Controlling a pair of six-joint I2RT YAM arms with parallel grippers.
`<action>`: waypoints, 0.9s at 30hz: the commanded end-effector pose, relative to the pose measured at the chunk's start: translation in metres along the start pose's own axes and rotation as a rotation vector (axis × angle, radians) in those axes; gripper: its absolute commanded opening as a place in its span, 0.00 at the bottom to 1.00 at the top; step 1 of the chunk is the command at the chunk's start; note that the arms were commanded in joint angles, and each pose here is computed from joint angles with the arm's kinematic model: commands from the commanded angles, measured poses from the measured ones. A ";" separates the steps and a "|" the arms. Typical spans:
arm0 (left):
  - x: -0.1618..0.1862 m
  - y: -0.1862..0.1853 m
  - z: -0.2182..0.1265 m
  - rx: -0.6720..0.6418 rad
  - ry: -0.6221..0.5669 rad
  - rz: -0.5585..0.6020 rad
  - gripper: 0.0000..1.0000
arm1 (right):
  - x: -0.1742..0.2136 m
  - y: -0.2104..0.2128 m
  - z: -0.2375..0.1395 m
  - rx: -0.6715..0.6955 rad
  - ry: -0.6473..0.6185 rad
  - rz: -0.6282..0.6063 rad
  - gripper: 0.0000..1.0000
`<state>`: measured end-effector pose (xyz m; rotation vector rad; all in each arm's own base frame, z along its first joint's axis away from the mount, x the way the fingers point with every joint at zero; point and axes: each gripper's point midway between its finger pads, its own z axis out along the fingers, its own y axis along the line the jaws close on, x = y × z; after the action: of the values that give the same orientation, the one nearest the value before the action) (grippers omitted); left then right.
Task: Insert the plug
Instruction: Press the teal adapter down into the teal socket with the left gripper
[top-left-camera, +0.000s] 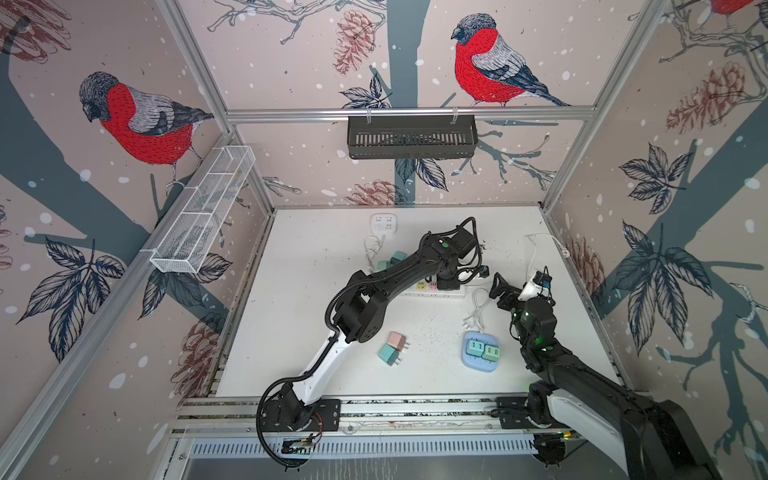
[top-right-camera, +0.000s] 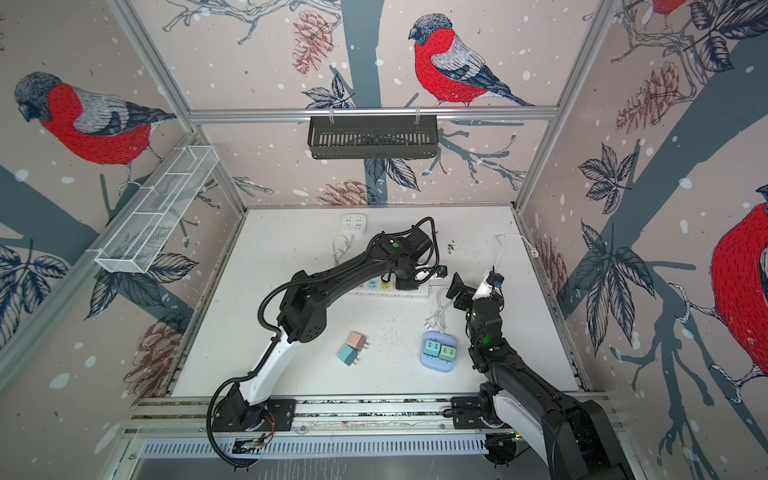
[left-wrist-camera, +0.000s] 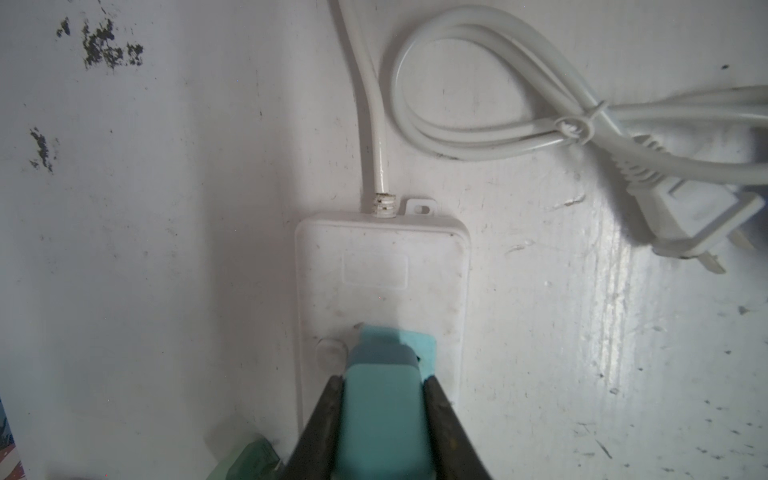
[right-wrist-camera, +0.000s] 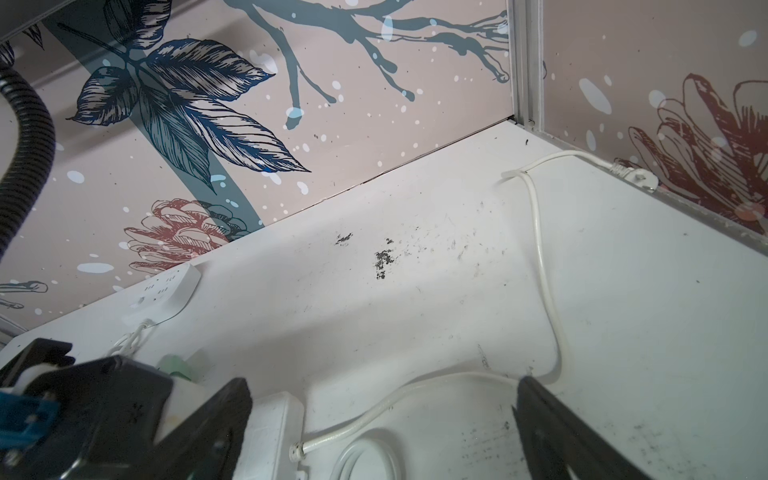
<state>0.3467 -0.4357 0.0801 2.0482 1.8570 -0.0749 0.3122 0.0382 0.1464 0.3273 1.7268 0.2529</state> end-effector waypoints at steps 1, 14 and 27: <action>0.003 -0.010 0.001 0.043 0.012 0.003 0.00 | -0.007 0.003 0.001 -0.008 -0.024 0.001 1.00; 0.013 0.008 0.015 0.075 -0.014 -0.023 0.00 | -0.006 0.003 0.001 -0.007 -0.020 0.001 1.00; 0.021 -0.003 0.019 0.178 -0.011 -0.038 0.00 | -0.006 0.003 0.002 -0.005 -0.016 -0.001 1.00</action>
<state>0.3665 -0.4376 0.0690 2.0270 1.8961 -0.2589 0.3136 0.0386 0.1464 0.3275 1.7301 0.2520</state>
